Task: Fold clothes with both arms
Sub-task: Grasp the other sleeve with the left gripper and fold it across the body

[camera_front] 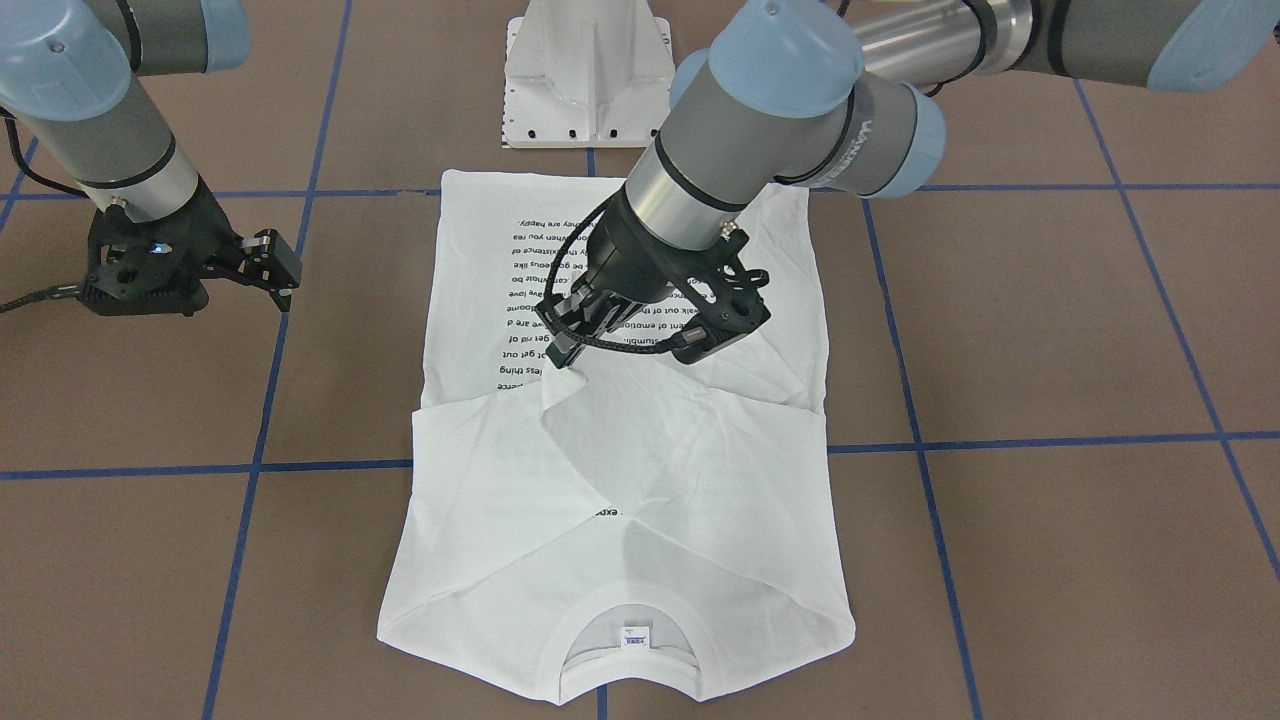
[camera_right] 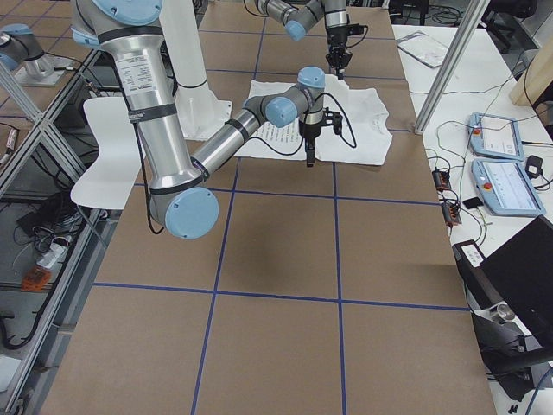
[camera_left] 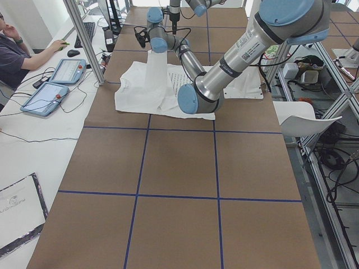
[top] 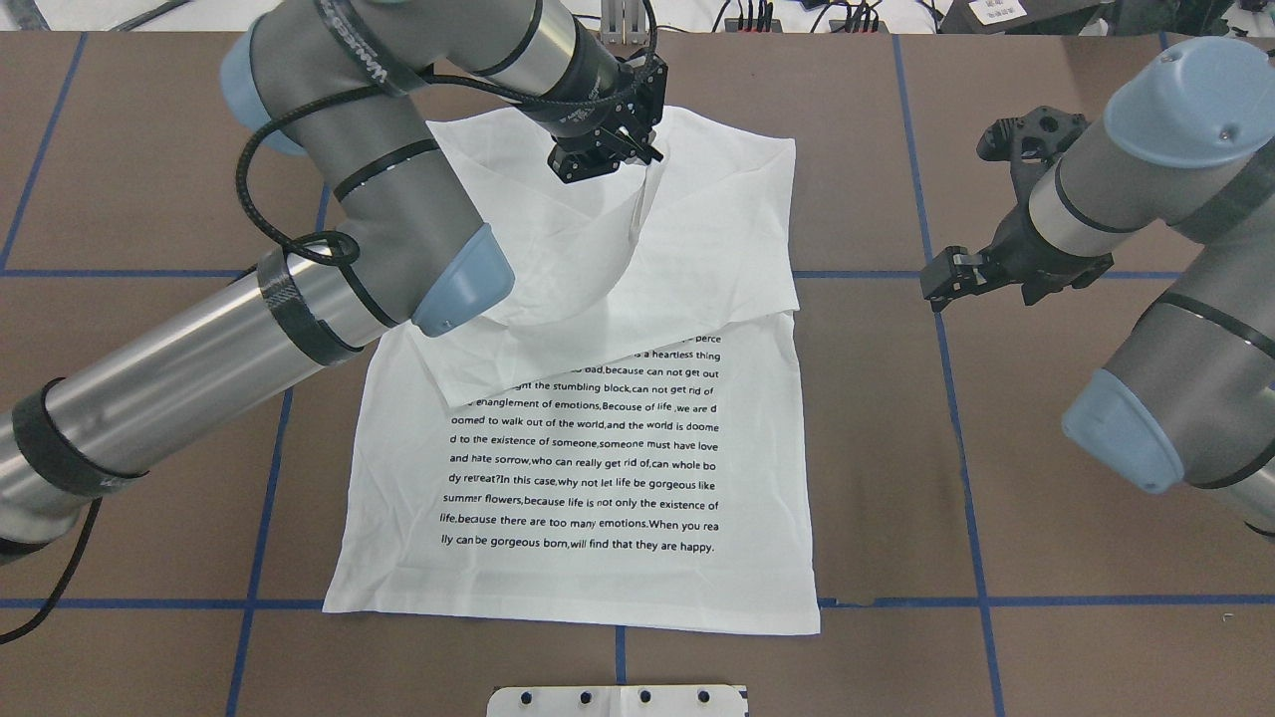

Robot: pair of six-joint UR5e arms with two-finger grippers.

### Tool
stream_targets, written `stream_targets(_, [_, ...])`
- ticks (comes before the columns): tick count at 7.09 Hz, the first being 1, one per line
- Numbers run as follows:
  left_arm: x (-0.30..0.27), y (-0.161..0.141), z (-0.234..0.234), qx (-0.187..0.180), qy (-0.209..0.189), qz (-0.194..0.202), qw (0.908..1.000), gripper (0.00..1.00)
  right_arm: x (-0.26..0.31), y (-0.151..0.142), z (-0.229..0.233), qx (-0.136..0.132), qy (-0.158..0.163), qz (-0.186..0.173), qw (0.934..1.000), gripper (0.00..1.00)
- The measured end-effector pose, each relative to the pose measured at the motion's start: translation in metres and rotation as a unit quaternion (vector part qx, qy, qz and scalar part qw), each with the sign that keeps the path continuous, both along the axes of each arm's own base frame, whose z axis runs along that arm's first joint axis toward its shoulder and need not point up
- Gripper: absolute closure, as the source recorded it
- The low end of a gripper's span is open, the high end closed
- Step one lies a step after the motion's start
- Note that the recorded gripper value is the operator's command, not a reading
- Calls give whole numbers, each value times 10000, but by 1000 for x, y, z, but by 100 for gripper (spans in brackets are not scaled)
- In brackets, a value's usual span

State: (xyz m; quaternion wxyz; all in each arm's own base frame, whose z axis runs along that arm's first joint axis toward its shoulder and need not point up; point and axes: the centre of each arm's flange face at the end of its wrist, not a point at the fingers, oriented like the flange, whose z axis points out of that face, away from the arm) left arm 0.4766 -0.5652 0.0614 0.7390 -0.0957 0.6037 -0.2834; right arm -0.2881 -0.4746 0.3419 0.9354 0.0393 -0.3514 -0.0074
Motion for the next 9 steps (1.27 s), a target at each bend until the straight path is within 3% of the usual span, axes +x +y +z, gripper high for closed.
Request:
stream_targets(3, [94, 33, 4, -87, -16, -122, 9999, 100, 11, 6, 28, -8, 7, 24, 10000, 0])
stream_targets(7, [162, 64, 32, -49, -105, -310, 9995, 100, 14, 11, 43, 1, -23, 20, 10000, 0])
stream_targets(8, [175, 70, 35, -20, -133, -359, 9993, 84, 14, 11, 43, 0, -24, 21, 10000, 0])
stream_targets(9, [184, 75, 35, 18, -126, -355, 9993, 1, 14, 10, 43, 0, -24, 22, 10000, 0])
